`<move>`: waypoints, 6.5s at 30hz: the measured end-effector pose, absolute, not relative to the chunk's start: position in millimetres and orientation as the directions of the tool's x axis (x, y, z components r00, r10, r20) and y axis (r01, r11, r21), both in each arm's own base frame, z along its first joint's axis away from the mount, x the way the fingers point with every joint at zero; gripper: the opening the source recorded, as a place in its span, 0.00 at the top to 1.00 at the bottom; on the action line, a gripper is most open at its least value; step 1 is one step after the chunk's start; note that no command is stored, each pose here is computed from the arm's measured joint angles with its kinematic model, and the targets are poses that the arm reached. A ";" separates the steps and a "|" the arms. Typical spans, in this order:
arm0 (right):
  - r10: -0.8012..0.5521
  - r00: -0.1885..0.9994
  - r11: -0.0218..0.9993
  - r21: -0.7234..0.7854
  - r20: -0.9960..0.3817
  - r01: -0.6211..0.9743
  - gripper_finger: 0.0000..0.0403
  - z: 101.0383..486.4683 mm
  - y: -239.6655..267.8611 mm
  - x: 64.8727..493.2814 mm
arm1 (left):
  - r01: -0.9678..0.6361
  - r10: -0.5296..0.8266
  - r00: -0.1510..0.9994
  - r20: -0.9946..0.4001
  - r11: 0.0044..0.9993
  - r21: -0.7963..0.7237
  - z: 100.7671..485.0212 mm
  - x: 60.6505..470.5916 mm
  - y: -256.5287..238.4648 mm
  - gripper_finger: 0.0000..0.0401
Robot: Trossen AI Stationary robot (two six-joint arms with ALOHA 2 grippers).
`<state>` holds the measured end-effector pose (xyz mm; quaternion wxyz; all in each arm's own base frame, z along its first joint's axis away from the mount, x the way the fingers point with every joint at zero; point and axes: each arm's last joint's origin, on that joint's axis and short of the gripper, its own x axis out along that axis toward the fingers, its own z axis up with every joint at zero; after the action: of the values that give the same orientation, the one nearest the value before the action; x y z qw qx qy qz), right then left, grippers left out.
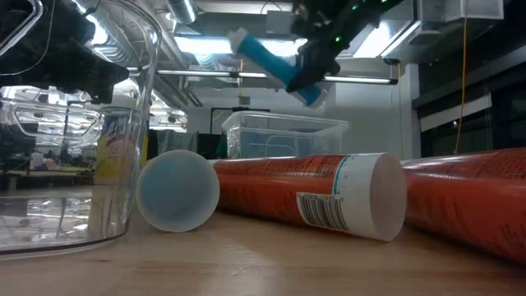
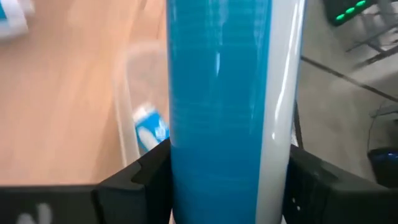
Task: Pick & place silicon tubes, Sealant and Lysol wipes
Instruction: Put the top blue sealant into the white bin, then put the blue sealant into the white bin
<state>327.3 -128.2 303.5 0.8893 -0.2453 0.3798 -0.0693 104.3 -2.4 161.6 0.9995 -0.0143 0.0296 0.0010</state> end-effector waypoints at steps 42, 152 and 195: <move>-0.286 0.321 0.896 -0.371 -0.903 -0.244 0.46 252.8 -192.6 339.0 | -0.003 0.001 0.998 -0.059 1.000 -0.029 161.7 104.3 -2.4 0.98; 0.079 0.602 0.907 0.308 -0.794 0.288 0.44 239.2 39.8 272.2 | -0.003 0.002 0.998 -0.060 1.000 -0.028 161.6 104.3 -2.4 0.98; 0.616 0.468 0.761 0.632 -0.634 -0.146 0.44 196.1 127.5 438.9 | -0.003 0.002 0.998 -0.060 1.000 -0.029 161.6 104.3 -2.4 0.98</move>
<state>438.9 127.5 196.1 0.8179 0.2551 0.4600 0.2329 104.3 -2.4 161.6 0.9995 -0.0143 0.0298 0.0012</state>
